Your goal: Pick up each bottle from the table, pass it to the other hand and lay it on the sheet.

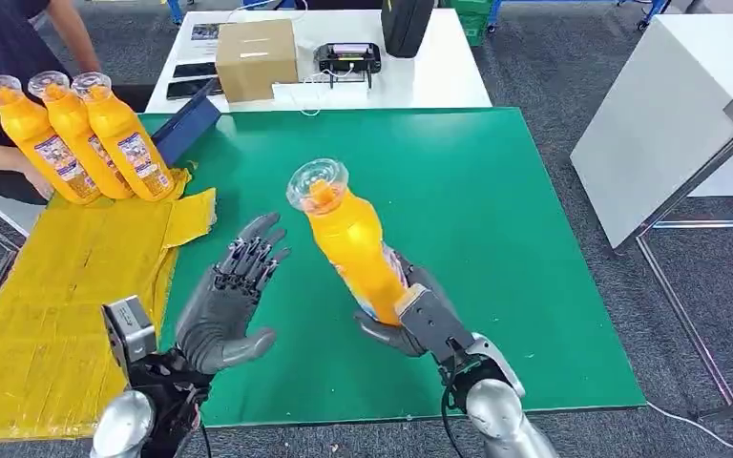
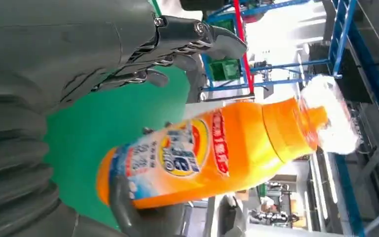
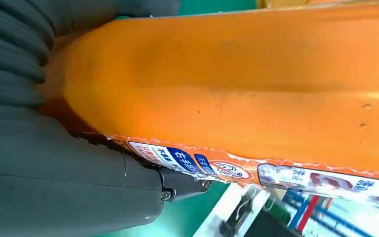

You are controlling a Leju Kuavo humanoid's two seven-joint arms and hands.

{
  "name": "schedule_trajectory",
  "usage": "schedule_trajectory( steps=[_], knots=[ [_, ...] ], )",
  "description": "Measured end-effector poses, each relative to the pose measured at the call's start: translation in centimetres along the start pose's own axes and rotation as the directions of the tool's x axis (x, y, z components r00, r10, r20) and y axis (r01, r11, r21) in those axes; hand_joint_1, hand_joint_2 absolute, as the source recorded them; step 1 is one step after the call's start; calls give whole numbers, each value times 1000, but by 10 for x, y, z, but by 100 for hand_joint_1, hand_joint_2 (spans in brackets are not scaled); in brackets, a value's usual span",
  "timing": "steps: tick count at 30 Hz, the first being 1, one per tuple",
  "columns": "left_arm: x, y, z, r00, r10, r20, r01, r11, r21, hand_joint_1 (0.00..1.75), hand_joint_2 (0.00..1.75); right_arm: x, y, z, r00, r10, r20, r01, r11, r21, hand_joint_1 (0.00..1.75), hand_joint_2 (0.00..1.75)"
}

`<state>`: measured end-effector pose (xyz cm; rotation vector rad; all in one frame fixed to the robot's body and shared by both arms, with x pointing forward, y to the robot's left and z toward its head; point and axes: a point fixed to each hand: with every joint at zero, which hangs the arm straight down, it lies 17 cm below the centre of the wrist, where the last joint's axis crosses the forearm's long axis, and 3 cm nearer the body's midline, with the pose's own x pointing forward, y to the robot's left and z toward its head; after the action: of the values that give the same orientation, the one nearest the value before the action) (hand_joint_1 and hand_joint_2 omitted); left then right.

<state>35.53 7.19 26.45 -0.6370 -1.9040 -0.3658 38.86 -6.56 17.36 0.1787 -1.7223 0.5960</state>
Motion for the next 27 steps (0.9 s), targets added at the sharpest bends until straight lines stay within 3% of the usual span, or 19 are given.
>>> schedule_trajectory(
  steps=[14,25,26,27],
  knots=[
    [8,-5,4,996,81,30,-80,997,-17,0,175,32,80,12,991,70,114,-98,962,254,175,175],
    [4,-20,6,996,81,21,-79,993,-92,2,175,42,108,19,984,84,158,-137,922,363,175,175],
    [4,-23,7,997,69,26,-66,992,-110,159,175,42,110,21,984,81,158,-135,919,370,175,175],
    [4,-24,7,998,60,31,-56,991,-121,159,175,42,111,21,984,78,157,-133,918,374,175,175]
  ],
)
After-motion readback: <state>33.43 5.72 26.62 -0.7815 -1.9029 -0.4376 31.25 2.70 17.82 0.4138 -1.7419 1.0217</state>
